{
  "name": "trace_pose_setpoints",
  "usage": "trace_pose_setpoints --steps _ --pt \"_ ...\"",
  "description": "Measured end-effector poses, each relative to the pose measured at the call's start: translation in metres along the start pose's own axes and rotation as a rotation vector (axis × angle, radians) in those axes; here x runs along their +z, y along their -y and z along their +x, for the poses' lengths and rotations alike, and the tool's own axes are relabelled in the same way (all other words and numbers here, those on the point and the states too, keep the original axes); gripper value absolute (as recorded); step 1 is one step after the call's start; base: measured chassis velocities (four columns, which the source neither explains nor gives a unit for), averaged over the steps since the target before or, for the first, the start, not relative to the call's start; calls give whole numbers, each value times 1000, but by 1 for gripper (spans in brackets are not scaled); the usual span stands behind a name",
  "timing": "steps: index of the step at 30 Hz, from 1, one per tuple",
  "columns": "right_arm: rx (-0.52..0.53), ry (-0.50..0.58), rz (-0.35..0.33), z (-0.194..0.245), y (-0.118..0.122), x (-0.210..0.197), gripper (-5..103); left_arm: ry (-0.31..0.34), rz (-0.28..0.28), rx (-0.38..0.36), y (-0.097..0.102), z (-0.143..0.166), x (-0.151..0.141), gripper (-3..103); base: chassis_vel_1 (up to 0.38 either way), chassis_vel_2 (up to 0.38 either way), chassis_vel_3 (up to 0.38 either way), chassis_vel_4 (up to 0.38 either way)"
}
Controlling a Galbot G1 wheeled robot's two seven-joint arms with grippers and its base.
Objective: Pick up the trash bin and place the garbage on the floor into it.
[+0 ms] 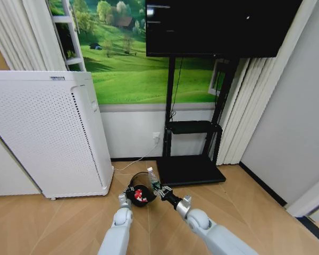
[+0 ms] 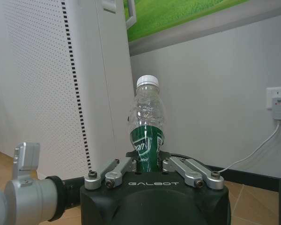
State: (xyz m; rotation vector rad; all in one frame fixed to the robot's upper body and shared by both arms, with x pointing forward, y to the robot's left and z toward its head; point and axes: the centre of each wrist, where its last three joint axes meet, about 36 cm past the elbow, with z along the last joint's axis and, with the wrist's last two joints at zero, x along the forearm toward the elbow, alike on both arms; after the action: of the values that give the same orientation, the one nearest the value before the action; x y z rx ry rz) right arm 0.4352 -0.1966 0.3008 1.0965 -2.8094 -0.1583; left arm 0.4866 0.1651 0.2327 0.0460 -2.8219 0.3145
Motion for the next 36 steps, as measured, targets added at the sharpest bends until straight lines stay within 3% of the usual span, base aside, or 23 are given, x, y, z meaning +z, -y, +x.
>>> trace_pose_setpoints --steps 9,11,14,16,23,27,32,36 --pt "-37 -6 -21 -13 -22 10 19 -1 -1 7 0 2 1 6 0 0 0 0" --pt "-44 -3 -24 -19 -24 9 29 -3 0 10 1 5 3 6 0 0 0 0" --pt "-46 -3 -23 -21 -23 8 34 -5 1 9 1 6 4 6 0 0 0 0" --pt "-46 -3 -21 -23 -22 8 45 -6 1 6 -1 6 5 6 0 0 0 0" --pt "-42 -5 -16 -25 -17 9 67 -4 2 9 0 6 4 6 0 0 0 0" --pt "-40 3 -17 -28 -15 10 88 -3 6 12 2 6 4 6 0 0 0 0" --pt "-40 6 -15 -29 -12 10 99 -7 6 9 1 5 4 6 0 0 0 0" --pt "-26 16 -15 -27 -7 8 100 -2 10 8 1 6 2 6 0 0 0 0"
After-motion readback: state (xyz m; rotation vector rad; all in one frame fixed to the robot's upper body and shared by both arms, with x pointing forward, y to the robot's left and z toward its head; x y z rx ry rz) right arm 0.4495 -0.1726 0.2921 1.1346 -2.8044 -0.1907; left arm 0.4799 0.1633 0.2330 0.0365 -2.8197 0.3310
